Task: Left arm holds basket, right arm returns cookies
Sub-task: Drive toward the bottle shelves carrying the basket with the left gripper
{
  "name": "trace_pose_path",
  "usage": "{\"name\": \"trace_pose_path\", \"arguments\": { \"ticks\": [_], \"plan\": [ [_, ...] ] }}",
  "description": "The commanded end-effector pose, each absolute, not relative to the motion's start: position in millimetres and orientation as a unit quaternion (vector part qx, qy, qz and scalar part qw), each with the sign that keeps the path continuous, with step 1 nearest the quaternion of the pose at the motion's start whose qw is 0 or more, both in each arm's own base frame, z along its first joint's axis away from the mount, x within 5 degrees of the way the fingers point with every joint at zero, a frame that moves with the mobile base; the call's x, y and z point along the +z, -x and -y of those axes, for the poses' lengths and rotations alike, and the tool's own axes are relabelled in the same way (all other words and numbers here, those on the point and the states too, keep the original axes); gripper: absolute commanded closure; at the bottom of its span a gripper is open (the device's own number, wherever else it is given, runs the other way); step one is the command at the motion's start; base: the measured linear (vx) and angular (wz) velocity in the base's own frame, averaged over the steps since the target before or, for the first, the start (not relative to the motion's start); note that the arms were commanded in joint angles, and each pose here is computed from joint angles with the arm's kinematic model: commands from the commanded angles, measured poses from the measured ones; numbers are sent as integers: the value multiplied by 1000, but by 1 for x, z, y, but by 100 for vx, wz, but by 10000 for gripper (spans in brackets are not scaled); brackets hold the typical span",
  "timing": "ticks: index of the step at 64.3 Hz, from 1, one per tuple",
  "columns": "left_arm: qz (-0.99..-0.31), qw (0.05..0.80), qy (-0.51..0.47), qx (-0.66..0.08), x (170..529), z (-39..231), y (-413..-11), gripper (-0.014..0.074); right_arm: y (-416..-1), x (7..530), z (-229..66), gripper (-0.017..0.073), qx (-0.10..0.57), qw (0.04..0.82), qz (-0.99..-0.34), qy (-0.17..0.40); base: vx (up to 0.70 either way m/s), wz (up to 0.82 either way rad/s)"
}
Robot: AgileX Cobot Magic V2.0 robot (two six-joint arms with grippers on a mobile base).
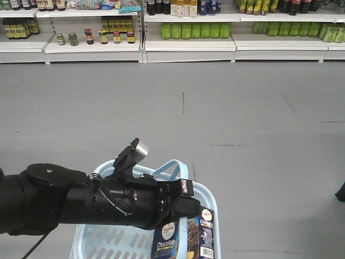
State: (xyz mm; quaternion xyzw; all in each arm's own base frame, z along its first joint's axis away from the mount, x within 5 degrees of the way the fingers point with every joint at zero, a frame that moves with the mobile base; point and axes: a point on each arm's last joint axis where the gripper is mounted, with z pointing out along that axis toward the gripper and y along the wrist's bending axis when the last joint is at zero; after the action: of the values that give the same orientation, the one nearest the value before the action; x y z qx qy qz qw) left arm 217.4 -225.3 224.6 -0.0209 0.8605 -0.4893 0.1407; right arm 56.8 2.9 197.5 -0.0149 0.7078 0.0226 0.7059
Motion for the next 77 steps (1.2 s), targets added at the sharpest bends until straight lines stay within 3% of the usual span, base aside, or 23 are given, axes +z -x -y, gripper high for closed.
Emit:
{"name": "trace_pose_path", "arguments": {
  "ticks": [1,77],
  "plan": [
    [-832,155,33,-531,250,227,-218,601,-56,205,-3,567,22,736,-676,14,32,9],
    [-833,157,34,-530,250,227,-219,601,-56,205,-3,567,22,736,-676,14,29,3]
  ]
}}
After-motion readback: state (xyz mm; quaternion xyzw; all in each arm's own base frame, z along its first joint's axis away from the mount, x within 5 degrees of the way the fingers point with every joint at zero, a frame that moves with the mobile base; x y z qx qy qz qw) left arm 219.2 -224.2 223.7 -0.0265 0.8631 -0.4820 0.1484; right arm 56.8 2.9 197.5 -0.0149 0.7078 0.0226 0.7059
